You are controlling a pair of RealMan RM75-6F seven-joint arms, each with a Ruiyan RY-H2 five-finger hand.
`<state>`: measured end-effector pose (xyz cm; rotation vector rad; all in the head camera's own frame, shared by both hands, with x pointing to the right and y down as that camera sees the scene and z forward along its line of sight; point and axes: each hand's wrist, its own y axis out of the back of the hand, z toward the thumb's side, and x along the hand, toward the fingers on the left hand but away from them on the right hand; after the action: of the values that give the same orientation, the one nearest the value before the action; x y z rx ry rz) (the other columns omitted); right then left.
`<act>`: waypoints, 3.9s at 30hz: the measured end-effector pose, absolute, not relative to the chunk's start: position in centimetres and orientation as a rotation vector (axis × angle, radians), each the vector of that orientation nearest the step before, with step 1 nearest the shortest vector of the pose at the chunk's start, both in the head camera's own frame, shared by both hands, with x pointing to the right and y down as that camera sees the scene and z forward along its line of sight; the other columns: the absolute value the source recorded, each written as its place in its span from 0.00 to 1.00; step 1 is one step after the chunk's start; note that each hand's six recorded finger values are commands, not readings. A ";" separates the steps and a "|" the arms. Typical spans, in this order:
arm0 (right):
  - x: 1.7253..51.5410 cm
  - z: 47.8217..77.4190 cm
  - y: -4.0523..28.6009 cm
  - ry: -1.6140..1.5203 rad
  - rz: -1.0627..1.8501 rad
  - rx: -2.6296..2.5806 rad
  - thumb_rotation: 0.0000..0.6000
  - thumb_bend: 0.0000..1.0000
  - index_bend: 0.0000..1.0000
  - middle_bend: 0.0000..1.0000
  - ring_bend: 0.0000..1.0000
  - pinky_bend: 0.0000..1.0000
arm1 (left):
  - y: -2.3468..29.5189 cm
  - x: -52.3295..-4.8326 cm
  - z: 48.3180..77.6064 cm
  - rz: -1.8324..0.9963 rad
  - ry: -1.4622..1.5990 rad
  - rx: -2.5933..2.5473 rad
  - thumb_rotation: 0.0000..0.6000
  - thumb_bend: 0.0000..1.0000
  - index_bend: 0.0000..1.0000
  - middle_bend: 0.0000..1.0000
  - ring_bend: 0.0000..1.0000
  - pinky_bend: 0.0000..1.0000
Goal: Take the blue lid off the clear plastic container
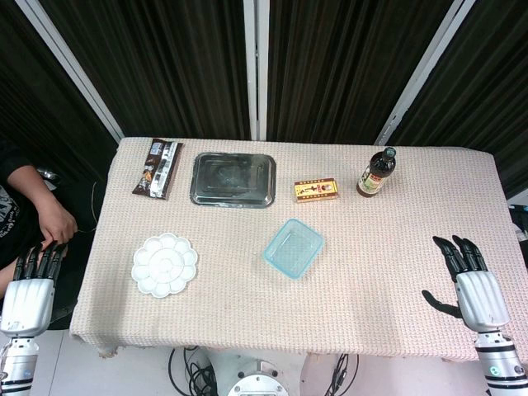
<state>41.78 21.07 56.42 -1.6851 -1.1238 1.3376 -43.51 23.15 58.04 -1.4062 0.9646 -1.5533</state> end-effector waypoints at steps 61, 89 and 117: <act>14.6 73.0 5.9 -0.564 1.036 -1.882 1.00 0.14 0.00 0.11 0.00 0.00 | 22.3 -43.8 59.3 -1.580 0.968 -1.430 1.00 0.00 0.07 0.02 0.00 0.00; 7.6 67.9 15.5 -0.190 0.775 -2.204 1.00 0.27 0.08 0.34 0.00 0.00 | 23.8 -44.9 59.3 -1.567 1.008 -1.444 1.00 0.00 0.07 0.02 0.00 0.00; 18.7 65.0 17.7 -0.319 0.977 -2.036 1.00 0.27 0.07 0.27 0.00 0.00 | 23.5 -44.2 59.7 -1.518 0.992 -1.476 1.00 0.00 0.07 0.02 0.00 0.00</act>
<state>18.66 17.67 65.04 -2.0358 -0.3190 0.9766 -44.19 23.48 59.70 -1.4763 0.9924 -1.5178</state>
